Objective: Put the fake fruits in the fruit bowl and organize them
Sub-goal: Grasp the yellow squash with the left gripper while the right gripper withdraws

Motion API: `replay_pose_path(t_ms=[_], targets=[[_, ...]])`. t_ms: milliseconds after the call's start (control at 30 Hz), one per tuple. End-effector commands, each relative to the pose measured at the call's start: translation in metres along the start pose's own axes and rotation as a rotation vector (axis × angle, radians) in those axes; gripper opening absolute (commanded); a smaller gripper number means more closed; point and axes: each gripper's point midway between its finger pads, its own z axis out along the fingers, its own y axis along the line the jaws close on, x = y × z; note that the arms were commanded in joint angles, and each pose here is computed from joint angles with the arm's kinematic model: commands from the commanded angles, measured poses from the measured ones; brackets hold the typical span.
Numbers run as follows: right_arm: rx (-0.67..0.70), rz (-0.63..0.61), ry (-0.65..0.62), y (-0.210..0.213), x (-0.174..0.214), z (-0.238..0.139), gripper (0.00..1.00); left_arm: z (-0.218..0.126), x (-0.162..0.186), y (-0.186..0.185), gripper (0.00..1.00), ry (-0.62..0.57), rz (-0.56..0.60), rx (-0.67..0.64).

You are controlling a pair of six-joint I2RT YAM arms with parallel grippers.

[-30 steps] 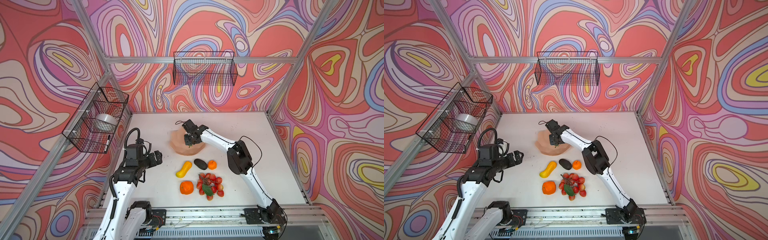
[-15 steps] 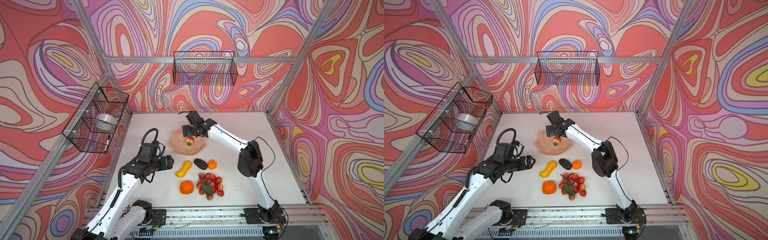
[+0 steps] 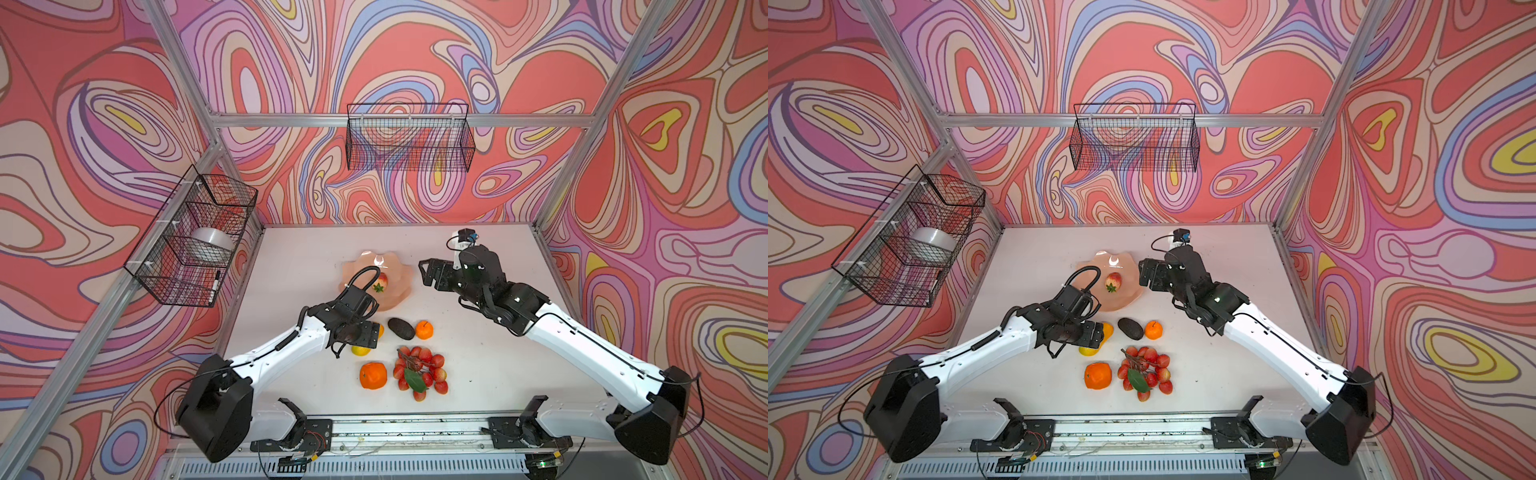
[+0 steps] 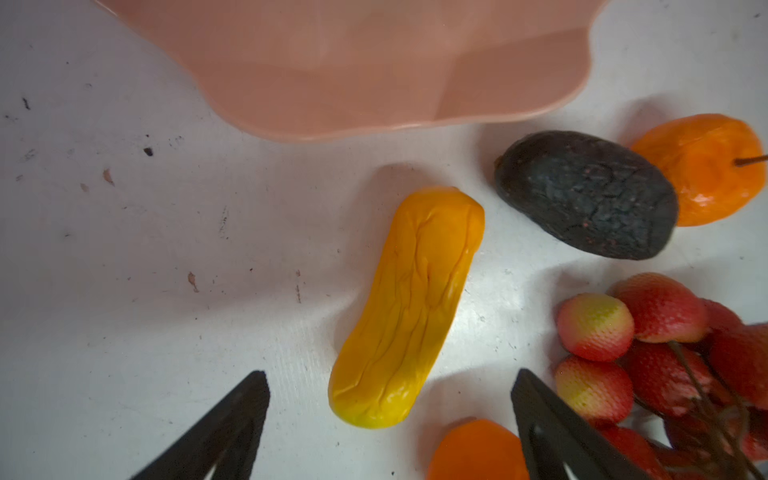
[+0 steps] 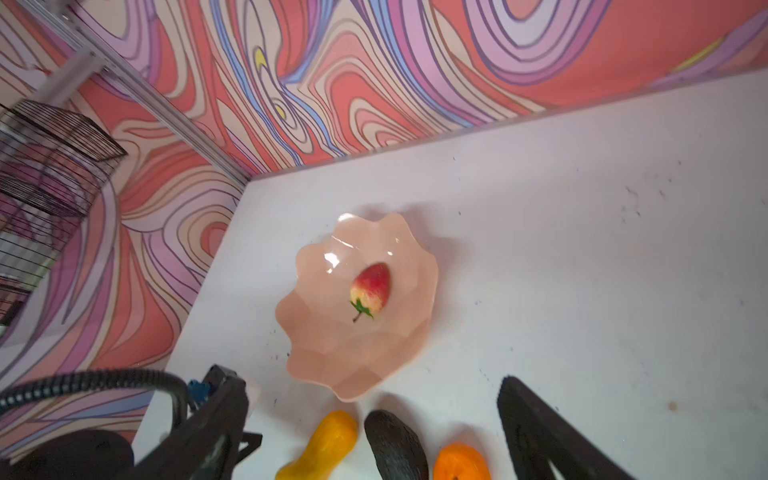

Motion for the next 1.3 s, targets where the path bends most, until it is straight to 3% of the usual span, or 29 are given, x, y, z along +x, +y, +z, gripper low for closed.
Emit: replay_pose_path(t_ms=[0,133,200,333,533,700,867,967,1133,1267], targets=[[0.05,0.05,-0.02,-0.018,0.003,-0.015,0.98,0.013,-0.011,0.001,0.92,-0.017,0.009,-0.051],[0.062,0.056,-0.044,-0.024,0.0,-0.024,0.98,0.036,-0.006,-0.002,0.89,0.015,0.013,-0.051],[0.062,0.057,-0.051,-0.024,-0.002,-0.026,0.98,0.044,-0.005,-0.005,0.81,0.032,0.019,-0.043],[0.062,0.061,-0.063,-0.025,-0.004,-0.028,0.98,0.046,-0.003,-0.008,0.53,0.048,0.016,-0.031],[0.082,0.077,-0.078,-0.032,-0.001,-0.028,0.98,0.012,0.013,0.013,0.38,0.07,0.016,-0.108],[0.096,0.065,-0.081,-0.034,-0.002,-0.025,0.98,-0.035,0.024,0.036,0.37,0.009,-0.015,-0.167],[0.104,0.041,-0.065,-0.03,-0.003,-0.015,0.98,-0.104,-0.021,0.031,0.38,-0.235,-0.014,-0.119],[0.127,0.032,-0.029,-0.032,0.003,-0.008,0.97,-0.12,-0.061,0.019,0.4,-0.362,0.035,-0.1],[0.142,0.043,0.023,-0.04,0.021,-0.004,0.96,-0.096,-0.116,0.002,0.39,-0.312,0.075,-0.106],[0.159,0.054,0.064,-0.048,0.036,-0.003,0.95,-0.056,-0.152,0.005,0.37,-0.271,0.043,-0.109]])
